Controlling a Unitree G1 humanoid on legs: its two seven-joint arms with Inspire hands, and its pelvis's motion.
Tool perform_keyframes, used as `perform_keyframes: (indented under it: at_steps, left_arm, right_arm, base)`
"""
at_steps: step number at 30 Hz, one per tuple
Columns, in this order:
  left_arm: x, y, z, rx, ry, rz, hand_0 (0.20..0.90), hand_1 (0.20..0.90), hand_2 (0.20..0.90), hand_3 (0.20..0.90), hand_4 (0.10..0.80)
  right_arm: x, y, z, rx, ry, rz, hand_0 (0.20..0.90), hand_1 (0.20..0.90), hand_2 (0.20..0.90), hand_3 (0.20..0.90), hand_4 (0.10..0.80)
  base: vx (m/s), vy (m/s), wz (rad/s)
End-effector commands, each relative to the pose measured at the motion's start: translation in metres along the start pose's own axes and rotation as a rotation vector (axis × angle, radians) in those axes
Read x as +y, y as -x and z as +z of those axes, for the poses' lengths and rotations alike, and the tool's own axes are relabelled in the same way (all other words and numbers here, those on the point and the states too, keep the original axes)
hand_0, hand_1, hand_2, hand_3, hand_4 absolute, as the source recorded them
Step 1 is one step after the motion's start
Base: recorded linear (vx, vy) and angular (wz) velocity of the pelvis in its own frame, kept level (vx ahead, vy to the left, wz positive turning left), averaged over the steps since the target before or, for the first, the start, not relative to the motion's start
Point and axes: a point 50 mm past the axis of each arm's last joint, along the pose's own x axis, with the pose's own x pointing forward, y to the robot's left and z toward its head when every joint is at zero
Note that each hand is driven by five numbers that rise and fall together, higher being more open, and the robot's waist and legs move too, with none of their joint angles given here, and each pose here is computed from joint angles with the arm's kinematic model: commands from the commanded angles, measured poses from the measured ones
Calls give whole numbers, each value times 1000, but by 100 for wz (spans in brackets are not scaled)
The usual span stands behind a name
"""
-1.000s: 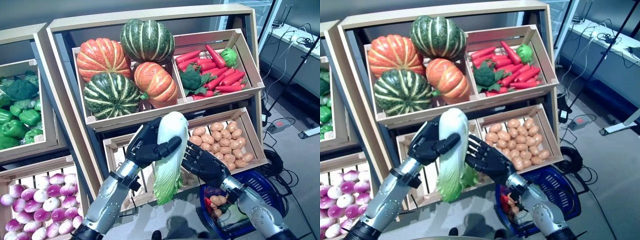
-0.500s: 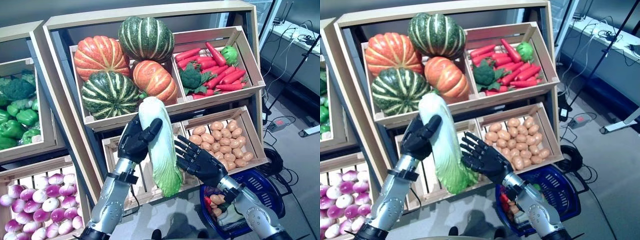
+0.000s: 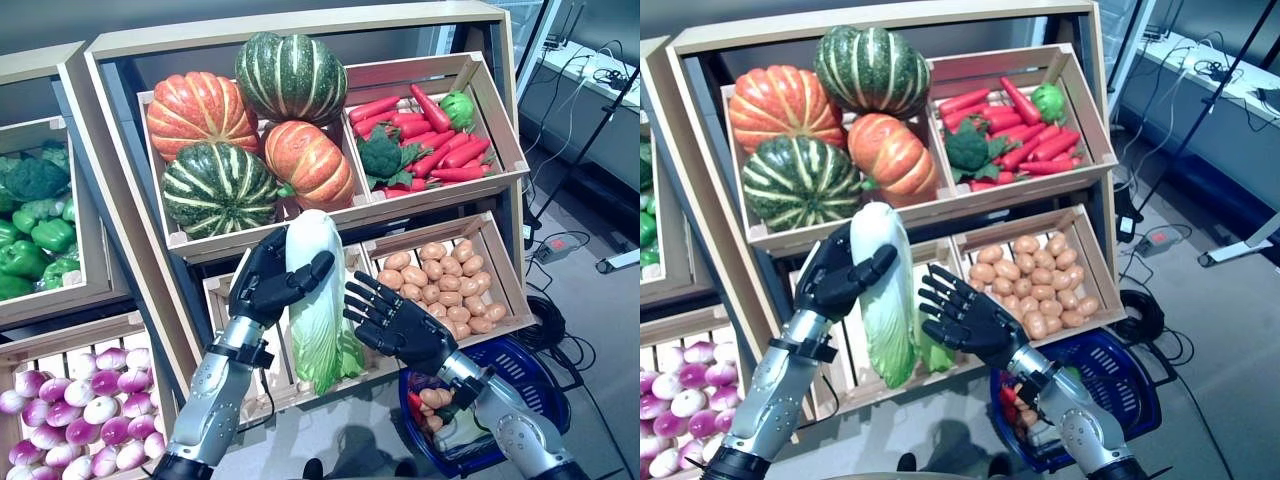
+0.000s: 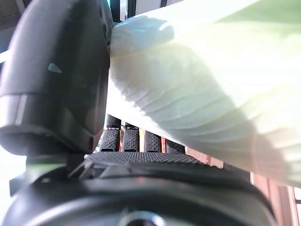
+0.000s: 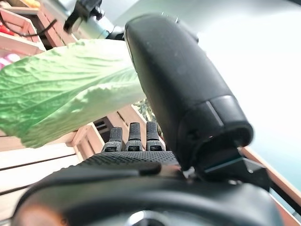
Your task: Put vegetables into the basket
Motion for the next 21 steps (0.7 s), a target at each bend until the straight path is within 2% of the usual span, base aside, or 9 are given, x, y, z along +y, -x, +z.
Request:
perform_keyframes:
  at_steps: [1, 4, 11, 21]
  left_arm:
    - [-5, -30, 51, -246, -127, -135, 300, 300, 300, 300, 400]
    - [-7, -31, 51, -236, -136, -165, 300, 300, 300, 300, 400]
    - [-19, -32, 47, -239, -77, -240, 300, 300, 300, 300, 400]
    - [-45, -37, 46, -284, 32, -314, 300, 300, 300, 300, 400]
  right_arm:
    - [29, -15, 41, -185, 19, 310, 900, 900, 900, 900, 800]
    - [31, -13, 39, -151, 15, 365, 900, 900, 900, 900, 800]
    - [32, -17, 23, -12, 25, 350, 900, 900, 900, 900, 800]
    - [21, -25, -8, 140, -15, 90, 900, 900, 900, 900, 800]
  base:
    - [0, 0, 0]
    - [0, 0, 0]
    - [0, 0, 0]
    - [0, 0, 0]
